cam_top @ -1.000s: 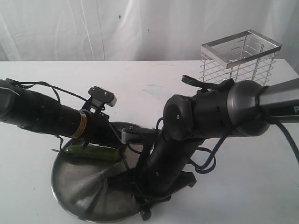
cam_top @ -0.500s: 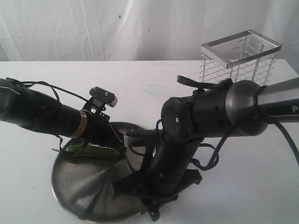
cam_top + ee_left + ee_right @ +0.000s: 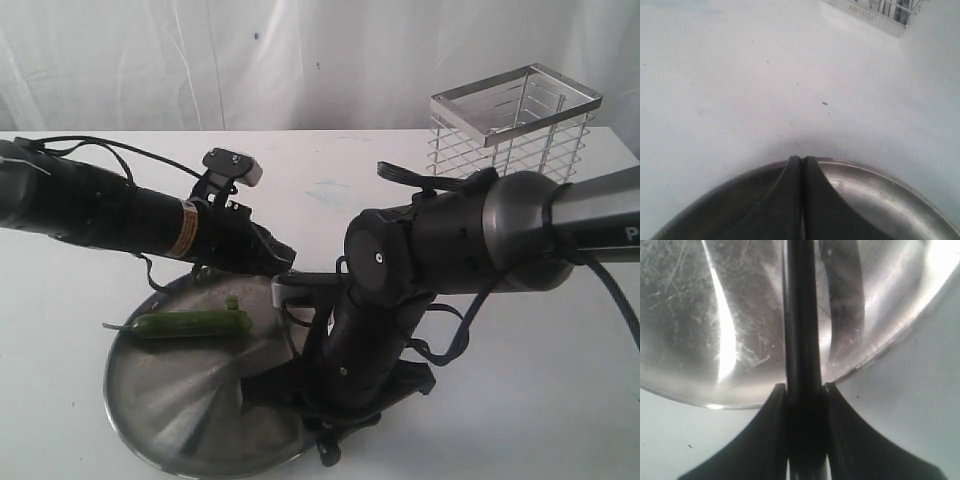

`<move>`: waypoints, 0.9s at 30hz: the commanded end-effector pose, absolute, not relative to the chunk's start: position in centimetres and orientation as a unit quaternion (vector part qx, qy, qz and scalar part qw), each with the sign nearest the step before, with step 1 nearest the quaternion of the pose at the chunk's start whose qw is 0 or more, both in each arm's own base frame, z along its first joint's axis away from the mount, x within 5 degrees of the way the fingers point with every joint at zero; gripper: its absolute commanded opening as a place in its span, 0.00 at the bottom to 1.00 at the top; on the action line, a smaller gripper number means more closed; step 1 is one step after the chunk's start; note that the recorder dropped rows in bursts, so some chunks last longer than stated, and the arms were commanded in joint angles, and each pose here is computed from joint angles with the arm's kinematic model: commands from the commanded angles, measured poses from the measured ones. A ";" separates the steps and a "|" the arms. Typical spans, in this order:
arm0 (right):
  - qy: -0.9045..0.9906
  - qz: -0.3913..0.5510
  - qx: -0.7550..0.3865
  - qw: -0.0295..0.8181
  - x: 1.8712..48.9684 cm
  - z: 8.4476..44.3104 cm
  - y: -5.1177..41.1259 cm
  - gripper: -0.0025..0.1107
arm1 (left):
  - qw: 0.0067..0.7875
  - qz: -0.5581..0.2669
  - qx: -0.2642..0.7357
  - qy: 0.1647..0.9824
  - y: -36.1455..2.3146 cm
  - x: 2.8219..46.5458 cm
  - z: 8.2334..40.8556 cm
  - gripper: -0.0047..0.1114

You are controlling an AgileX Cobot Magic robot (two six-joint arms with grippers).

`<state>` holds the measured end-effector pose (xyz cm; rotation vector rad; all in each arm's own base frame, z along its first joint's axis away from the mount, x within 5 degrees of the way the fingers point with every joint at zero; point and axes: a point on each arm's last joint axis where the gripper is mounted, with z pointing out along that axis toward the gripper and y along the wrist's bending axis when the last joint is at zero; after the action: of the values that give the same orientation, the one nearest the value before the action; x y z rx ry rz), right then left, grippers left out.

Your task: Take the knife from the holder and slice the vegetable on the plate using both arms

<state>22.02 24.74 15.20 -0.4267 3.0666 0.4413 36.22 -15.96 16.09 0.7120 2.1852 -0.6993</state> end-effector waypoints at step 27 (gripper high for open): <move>0.947 0.095 -0.272 0.143 24.3 20.6 24.2 0.34 | 0.489 -0.318 0.124 0.803 -6.6 34.5 28.6 0.04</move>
<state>24.26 25.79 18.36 -0.6411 2.8099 0.4255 36.06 -7.25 26.63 0.3370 1.9721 -0.8430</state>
